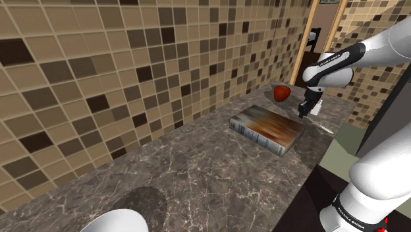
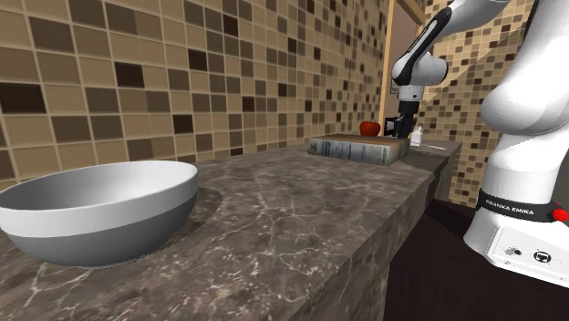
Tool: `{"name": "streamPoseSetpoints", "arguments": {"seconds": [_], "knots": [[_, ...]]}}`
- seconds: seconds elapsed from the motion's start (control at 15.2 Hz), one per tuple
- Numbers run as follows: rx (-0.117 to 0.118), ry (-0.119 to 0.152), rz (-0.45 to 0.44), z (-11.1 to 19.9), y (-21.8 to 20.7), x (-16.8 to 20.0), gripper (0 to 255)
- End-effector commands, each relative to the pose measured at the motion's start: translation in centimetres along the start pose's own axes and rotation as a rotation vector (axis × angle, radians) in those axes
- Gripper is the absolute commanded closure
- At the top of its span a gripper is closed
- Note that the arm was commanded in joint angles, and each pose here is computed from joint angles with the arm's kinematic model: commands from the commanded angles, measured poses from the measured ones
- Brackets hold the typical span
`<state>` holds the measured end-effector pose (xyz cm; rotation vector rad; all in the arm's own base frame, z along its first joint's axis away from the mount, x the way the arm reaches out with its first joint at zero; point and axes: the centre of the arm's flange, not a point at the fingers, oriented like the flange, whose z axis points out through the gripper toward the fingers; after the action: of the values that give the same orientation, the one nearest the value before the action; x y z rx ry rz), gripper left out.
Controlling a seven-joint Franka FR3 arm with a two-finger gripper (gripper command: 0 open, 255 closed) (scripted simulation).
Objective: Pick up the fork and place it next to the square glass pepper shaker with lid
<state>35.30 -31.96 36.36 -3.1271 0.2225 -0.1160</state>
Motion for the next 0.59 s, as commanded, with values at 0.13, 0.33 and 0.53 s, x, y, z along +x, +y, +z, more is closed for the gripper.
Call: {"name": "streamPoseSetpoints", "arguments": {"seconds": [0.13,0.33,0.53], "knots": [[0.000,0.000,0.000,2.2,0.1,-0.1,255],[0.000,0.000,0.000,2.2,0.1,-0.1,255],[0.000,0.000,0.000,2.2,0.1,-0.1,255]]}}
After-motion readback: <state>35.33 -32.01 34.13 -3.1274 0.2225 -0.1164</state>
